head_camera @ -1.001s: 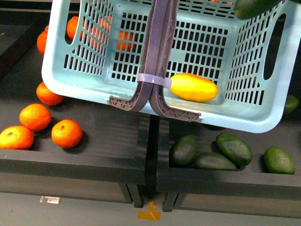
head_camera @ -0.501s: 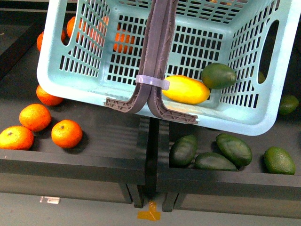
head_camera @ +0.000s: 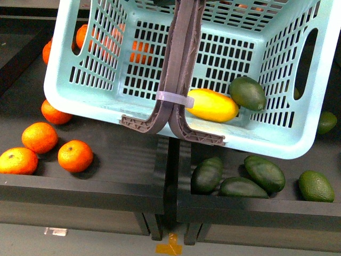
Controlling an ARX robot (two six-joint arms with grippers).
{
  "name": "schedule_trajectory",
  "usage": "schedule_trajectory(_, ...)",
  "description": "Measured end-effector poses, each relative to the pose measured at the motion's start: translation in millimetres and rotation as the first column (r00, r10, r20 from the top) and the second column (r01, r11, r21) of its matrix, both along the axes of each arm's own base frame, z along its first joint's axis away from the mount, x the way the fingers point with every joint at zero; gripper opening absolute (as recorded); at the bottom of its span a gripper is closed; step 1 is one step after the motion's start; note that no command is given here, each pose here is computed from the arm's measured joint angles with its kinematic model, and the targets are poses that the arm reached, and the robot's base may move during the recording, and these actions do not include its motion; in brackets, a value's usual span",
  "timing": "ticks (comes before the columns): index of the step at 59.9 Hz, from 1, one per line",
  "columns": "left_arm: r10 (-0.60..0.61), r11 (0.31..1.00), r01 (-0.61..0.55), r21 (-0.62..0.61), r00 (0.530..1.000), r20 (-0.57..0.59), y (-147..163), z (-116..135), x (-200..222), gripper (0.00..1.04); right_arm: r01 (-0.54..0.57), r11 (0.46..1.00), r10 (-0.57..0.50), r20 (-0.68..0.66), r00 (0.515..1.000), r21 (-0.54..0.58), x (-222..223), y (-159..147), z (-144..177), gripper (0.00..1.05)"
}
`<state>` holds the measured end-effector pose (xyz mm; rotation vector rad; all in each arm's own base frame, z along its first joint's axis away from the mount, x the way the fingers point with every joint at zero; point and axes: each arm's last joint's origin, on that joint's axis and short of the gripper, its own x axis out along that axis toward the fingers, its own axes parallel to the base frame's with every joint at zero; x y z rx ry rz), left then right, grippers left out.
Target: Pick mango and avocado into basket
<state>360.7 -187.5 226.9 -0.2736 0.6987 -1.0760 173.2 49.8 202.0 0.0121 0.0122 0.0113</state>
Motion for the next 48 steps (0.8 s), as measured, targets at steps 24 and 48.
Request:
schedule_trajectory(24,0.003,1.000,-0.003,0.000,1.000,0.000,1.1,0.0,0.6,0.05,0.004,1.000,-0.004,0.000,1.000,-0.010,-28.0,-30.0,-19.7,0.02)
schedule_trajectory(48,0.003,1.000,-0.003,0.000,1.000,0.000,1.1,0.0,0.6,0.05,0.010,1.000,-0.009,0.025,1.000,-0.009,-48.0,-49.4,-30.5,0.02)
